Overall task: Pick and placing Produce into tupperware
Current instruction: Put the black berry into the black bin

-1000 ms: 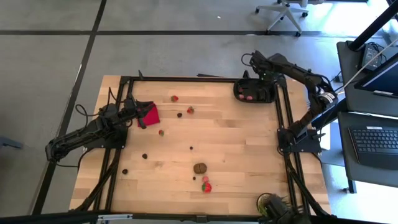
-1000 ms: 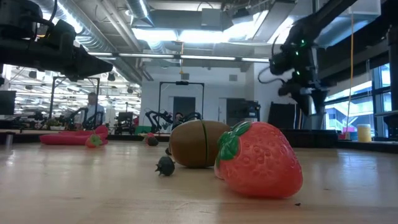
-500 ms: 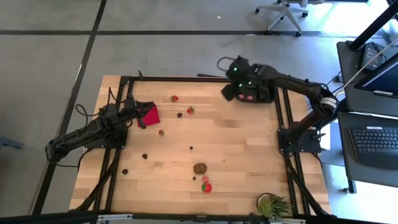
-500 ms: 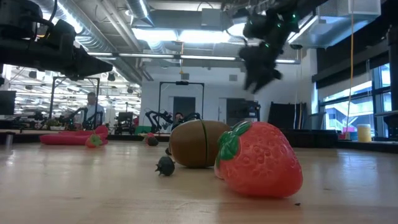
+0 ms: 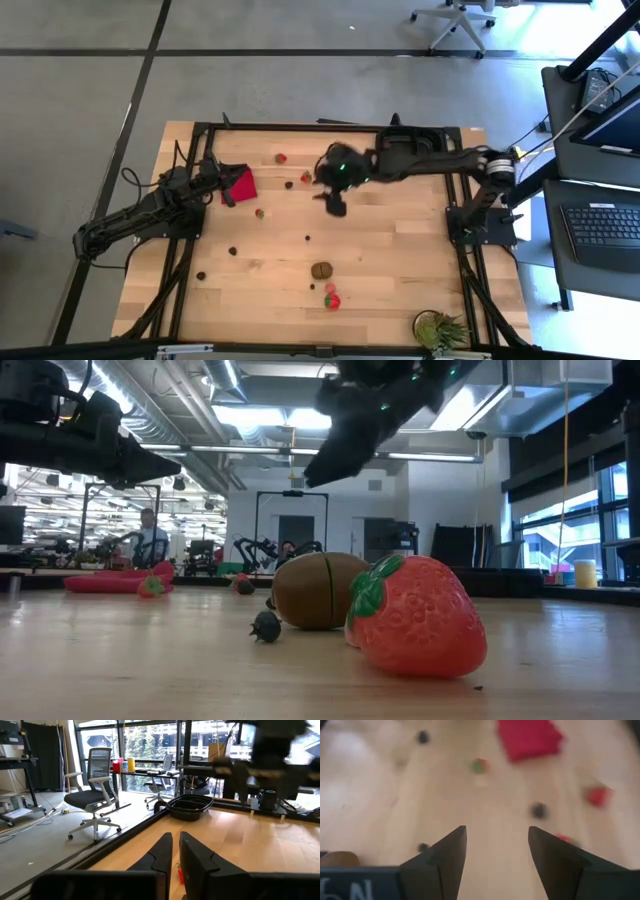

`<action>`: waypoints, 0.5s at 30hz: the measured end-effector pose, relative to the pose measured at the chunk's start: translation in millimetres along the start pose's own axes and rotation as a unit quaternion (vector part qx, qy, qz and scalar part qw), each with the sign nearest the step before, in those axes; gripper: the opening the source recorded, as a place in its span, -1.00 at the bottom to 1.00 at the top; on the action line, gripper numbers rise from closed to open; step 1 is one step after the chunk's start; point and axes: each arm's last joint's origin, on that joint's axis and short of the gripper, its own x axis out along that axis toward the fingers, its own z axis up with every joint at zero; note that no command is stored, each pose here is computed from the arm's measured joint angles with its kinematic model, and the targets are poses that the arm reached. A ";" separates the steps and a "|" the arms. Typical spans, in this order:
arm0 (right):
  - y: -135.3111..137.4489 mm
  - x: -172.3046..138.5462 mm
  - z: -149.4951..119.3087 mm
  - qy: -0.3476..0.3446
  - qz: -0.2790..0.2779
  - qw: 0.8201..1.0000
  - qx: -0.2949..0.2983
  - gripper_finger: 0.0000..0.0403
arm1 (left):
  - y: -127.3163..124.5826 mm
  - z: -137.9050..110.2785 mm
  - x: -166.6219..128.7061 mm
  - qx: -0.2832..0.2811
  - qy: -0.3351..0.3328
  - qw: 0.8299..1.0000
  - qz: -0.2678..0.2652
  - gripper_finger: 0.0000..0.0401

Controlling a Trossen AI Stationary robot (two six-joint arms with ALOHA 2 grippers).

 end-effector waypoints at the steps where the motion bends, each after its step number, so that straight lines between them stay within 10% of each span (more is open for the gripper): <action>1: 6.3 9.6 -1.5 -0.002 0.013 1.000 -0.017 0.06 | 0.0 0.0 0.0 0.000 0.000 1.000 0.000 -0.87; 15: 58.7 94.9 -43.7 0.032 0.139 0.985 -0.102 0.06 | 0.0 0.0 0.0 -0.001 0.000 1.000 0.000 -0.79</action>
